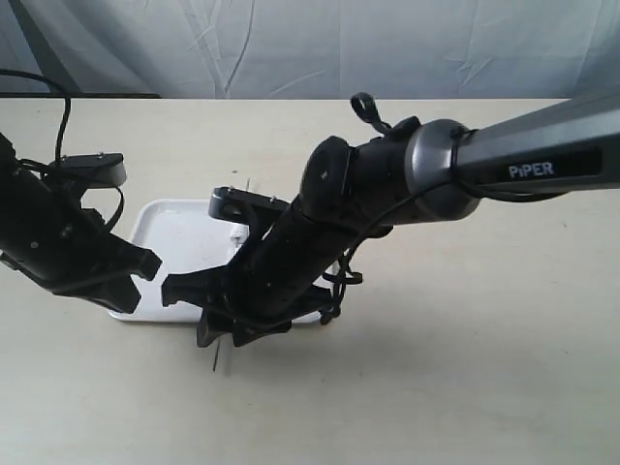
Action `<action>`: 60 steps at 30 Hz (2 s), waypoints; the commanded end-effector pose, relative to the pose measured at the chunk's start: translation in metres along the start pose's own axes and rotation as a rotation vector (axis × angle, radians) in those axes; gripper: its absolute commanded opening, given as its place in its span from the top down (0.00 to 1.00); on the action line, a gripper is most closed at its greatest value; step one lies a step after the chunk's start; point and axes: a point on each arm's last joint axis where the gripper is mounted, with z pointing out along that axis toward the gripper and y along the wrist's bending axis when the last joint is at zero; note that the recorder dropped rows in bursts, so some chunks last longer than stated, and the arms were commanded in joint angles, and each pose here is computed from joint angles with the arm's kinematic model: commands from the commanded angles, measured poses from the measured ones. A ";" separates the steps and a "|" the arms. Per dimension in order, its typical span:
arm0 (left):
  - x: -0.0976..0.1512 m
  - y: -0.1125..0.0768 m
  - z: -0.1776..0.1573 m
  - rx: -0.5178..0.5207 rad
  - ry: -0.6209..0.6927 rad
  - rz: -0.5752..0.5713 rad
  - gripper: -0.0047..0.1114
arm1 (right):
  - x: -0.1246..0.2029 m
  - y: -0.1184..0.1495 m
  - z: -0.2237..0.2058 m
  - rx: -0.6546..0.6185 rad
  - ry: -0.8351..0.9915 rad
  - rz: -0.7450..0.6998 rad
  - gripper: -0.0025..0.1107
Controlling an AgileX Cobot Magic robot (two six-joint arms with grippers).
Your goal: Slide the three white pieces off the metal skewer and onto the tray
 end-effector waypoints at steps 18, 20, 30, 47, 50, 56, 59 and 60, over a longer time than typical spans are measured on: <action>-0.009 -0.001 0.001 -0.005 -0.090 -0.013 0.73 | -0.001 -0.016 0.033 -0.017 -0.009 0.181 0.66; -0.009 -0.001 0.001 -0.005 -0.090 -0.011 0.73 | -0.001 -0.018 0.037 -0.019 -0.002 0.206 0.66; -0.008 -0.001 0.001 -0.006 -0.086 0.016 0.73 | 0.001 -0.024 0.047 -0.020 0.014 0.253 0.70; -0.016 -0.007 -0.001 0.072 -0.169 -0.086 0.73 | 0.007 -0.008 0.006 0.004 0.010 0.050 0.98; -0.024 -0.019 -0.004 0.226 -0.239 -0.176 0.73 | 0.029 -0.013 -0.014 0.020 0.025 0.029 0.98; -0.034 -0.025 -0.008 0.333 -0.332 -0.328 0.71 | 0.081 -0.022 -0.058 0.014 0.048 -0.041 0.98; -0.037 -0.037 -0.004 0.408 -0.364 -0.340 0.65 | 0.099 -0.025 -0.069 -0.002 0.032 -0.042 0.98; -0.038 -0.040 -0.002 0.430 -0.362 -0.353 0.63 | 0.102 -0.026 -0.072 -0.006 0.022 -0.036 0.98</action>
